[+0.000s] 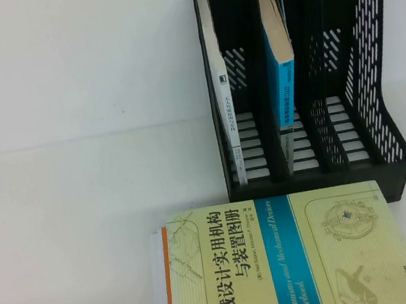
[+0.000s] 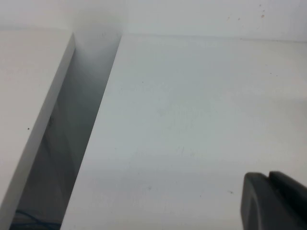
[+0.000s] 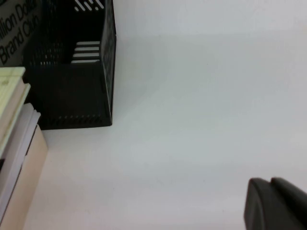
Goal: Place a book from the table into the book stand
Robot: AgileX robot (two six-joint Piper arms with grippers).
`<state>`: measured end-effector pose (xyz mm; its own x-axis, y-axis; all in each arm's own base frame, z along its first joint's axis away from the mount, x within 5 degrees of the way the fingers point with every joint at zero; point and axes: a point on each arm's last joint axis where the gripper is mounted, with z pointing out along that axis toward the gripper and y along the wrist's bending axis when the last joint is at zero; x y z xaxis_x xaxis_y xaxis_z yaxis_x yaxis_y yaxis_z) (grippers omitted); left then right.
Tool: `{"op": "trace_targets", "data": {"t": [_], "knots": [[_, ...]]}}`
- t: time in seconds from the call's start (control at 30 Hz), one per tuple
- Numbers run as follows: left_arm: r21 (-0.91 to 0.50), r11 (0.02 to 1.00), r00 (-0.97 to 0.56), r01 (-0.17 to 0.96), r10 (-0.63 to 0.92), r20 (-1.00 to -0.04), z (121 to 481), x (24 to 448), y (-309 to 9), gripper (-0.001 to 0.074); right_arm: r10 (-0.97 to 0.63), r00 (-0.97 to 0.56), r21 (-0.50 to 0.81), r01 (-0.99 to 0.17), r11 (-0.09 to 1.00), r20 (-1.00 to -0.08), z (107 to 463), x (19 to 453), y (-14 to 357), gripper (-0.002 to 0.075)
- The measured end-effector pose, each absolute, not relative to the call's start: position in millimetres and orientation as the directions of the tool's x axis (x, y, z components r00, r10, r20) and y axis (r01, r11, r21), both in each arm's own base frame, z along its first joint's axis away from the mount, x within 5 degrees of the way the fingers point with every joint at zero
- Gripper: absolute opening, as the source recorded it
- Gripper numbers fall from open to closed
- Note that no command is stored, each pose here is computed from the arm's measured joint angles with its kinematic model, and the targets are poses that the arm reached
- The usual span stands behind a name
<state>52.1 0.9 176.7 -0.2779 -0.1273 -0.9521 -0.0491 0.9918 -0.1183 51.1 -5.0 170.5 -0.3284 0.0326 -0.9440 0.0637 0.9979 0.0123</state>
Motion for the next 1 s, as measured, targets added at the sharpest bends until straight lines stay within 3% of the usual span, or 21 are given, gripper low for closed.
{"op": "trace_targets", "data": {"t": [0.8,1.0], "knots": [[-0.118,0.992,-0.276,-0.049,-0.127,-0.953,177,52,1,-0.0004,0.029,-0.27,0.015,0.054,0.998,-0.962,174,53,-4,-0.0003],[-0.119,0.992,-0.263,-0.047,-0.127,-0.956,178,53,1,-0.0004,0.024,-0.162,0.019,0.038,0.999,-0.986,183,55,-3,-0.0003]]}}
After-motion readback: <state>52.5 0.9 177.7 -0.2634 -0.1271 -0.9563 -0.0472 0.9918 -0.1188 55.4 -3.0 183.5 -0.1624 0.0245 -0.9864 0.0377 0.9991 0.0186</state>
